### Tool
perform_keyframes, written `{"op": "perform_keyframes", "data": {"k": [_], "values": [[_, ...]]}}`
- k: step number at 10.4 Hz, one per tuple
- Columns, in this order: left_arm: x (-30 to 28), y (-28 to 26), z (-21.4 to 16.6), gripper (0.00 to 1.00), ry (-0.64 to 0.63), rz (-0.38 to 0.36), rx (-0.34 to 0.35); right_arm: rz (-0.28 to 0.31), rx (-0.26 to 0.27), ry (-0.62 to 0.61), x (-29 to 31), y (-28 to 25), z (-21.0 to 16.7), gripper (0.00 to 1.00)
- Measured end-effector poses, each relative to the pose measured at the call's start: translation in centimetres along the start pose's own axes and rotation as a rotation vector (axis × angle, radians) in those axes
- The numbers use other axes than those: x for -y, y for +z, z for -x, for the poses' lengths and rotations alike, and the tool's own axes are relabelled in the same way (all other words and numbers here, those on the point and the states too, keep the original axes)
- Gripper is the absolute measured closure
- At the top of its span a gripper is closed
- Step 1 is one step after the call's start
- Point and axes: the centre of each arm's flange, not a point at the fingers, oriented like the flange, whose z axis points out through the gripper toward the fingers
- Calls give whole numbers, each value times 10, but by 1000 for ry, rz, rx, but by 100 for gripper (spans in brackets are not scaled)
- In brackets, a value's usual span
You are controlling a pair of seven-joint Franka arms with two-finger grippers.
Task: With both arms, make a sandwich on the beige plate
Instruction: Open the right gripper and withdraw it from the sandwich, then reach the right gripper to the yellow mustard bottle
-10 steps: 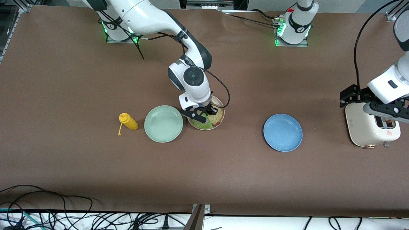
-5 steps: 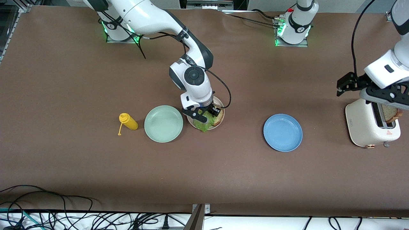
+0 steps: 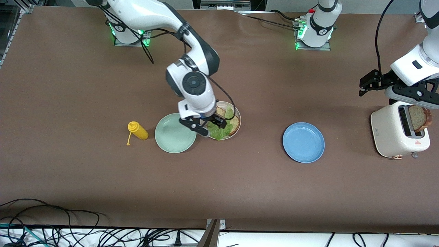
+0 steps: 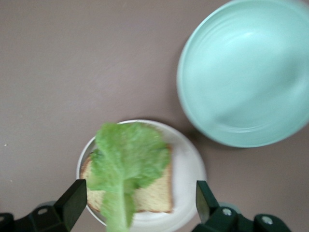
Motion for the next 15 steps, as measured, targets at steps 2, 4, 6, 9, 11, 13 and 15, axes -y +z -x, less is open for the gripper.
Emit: {"op": "perform_keyframes", "data": {"k": [2,4,6,9,11,13,15], "values": [[-4,3,-2,0,-23,2,6,46,31,-52,-35,-43,-35,0],[-6,8,-4,0,-57,4,14,81,65,-124,-73,-67,-74,0],[0,14,-3,0,-76,8,36,93,94,-193,-123,-99,-119,0],[12,24,-3,0,-98,12,60,91,142,-324,-195,-143,-167,0],[11,26,-1,0,-97,16,81,79,154,-417,-221,-158,-181,0],[6,27,2,0,-89,23,113,72,164,-546,-231,-156,-184,0],[5,26,3,0,-87,25,125,41,137,-668,-258,-144,-200,0]]}}
